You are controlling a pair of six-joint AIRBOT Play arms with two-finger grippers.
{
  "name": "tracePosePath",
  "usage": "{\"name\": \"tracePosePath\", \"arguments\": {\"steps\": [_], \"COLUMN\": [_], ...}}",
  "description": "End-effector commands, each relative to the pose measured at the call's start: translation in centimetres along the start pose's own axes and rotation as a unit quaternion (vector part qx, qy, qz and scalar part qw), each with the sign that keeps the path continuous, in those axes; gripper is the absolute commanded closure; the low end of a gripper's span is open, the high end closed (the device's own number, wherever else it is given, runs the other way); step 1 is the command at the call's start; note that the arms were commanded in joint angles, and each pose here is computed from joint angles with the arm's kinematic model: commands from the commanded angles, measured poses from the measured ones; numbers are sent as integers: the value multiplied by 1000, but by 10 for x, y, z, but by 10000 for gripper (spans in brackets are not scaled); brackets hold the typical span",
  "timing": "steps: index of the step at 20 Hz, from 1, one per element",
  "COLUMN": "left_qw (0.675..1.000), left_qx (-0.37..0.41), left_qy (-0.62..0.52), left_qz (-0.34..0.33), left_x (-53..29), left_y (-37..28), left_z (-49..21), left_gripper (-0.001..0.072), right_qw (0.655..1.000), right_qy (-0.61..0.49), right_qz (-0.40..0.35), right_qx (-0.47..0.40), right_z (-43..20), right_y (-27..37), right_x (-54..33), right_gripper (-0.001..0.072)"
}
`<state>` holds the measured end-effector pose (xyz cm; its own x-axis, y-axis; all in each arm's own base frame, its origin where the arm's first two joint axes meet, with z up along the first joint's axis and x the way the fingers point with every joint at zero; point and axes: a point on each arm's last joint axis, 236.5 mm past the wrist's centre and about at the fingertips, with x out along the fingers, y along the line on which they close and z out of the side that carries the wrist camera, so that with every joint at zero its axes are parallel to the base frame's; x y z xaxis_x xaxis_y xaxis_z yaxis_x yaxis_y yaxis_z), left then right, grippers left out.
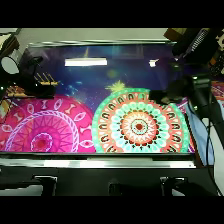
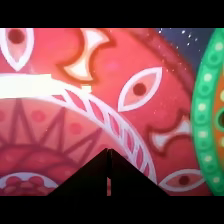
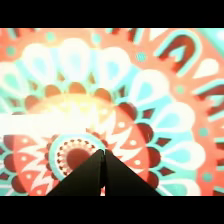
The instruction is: Fold the clothes and pants, and hang the long-sleeved shirts on hangers.
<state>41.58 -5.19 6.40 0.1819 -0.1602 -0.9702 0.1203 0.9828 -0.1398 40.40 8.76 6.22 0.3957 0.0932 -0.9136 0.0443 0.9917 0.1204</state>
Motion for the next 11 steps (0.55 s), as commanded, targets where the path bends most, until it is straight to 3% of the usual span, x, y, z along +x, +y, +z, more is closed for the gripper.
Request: {"name": "tracePosePath", "arguments": {"steps": [1, 11], "left_qw": [999, 999], "left_qx": [7, 7], "left_qy": [25, 26], "left_qz": [21, 21], "left_x": [16, 17], "left_y": [7, 7], "left_z": [-13, -12], "left_gripper": [687, 688], "right_qw": [996, 996], "right_qy": [14, 15], "right_qz": [30, 31], "right_qx": [-84, -88], "right_z": [-23, -25], "right_y": [59, 61], "right_x": [0, 0], "right_gripper": [668, 668]}}
